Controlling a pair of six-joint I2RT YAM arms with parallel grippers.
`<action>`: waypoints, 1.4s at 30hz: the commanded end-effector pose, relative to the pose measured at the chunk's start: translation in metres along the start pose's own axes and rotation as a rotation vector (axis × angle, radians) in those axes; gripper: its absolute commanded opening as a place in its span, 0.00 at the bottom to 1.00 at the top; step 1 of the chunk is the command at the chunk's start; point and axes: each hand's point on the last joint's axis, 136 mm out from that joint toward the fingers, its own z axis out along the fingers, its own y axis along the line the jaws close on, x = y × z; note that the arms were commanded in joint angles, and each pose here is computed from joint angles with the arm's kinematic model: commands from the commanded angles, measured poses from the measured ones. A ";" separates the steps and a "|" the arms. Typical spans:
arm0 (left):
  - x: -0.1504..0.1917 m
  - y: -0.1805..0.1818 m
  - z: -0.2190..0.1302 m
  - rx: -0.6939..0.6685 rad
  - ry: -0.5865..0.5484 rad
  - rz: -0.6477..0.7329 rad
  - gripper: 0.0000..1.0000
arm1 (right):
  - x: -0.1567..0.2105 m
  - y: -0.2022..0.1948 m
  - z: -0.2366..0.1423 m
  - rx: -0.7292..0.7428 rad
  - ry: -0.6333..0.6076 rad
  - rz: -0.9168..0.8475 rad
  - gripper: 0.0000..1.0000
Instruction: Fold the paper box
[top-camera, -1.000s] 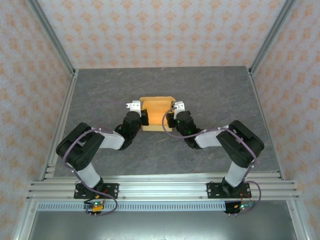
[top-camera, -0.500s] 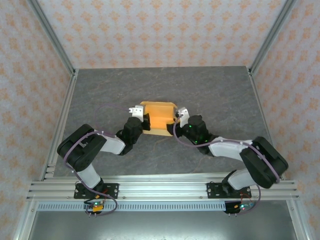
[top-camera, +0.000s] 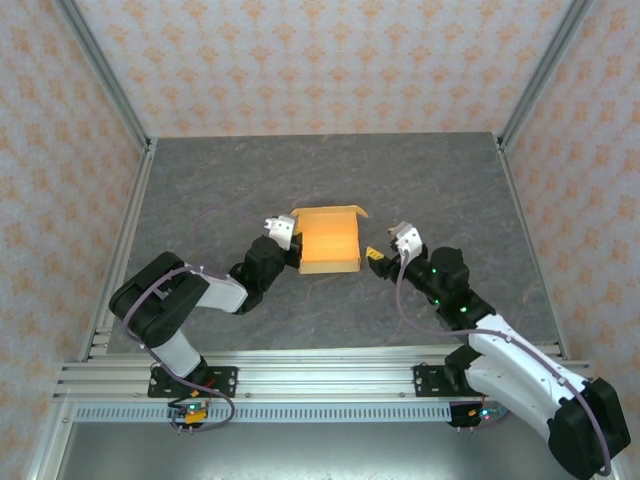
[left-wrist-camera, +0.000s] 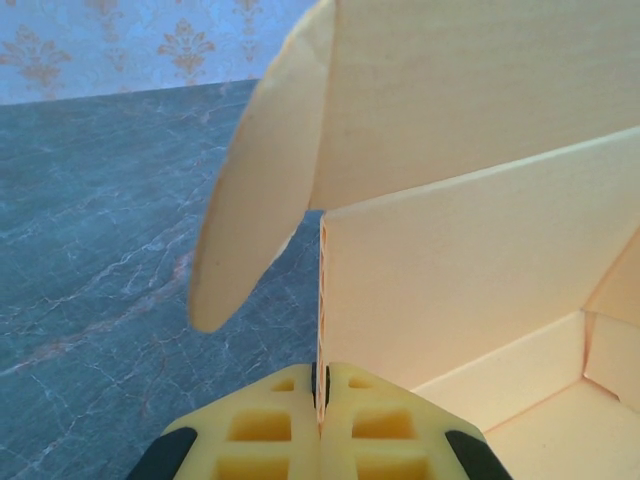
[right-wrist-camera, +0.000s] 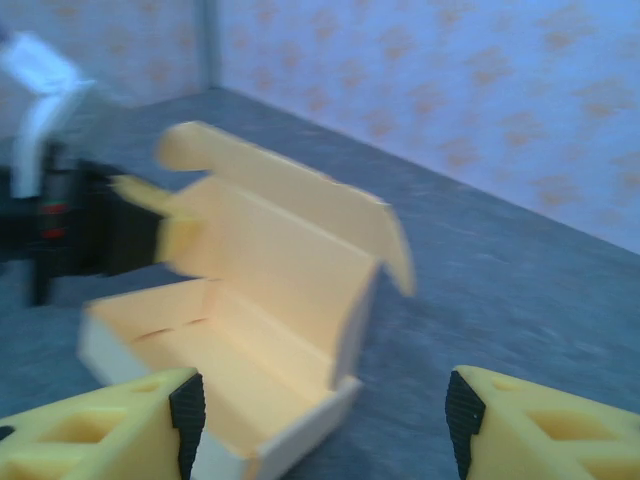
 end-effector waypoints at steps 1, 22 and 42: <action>0.007 -0.005 -0.008 0.029 0.034 0.098 0.00 | 0.006 -0.065 -0.001 0.296 0.038 0.017 0.67; 0.000 -0.020 -0.010 0.115 0.026 0.133 0.00 | 0.064 -0.020 0.101 -0.453 0.143 -0.469 0.66; -0.024 -0.031 0.014 0.207 0.049 0.148 0.02 | 0.070 0.031 0.093 -0.677 0.166 -0.527 0.61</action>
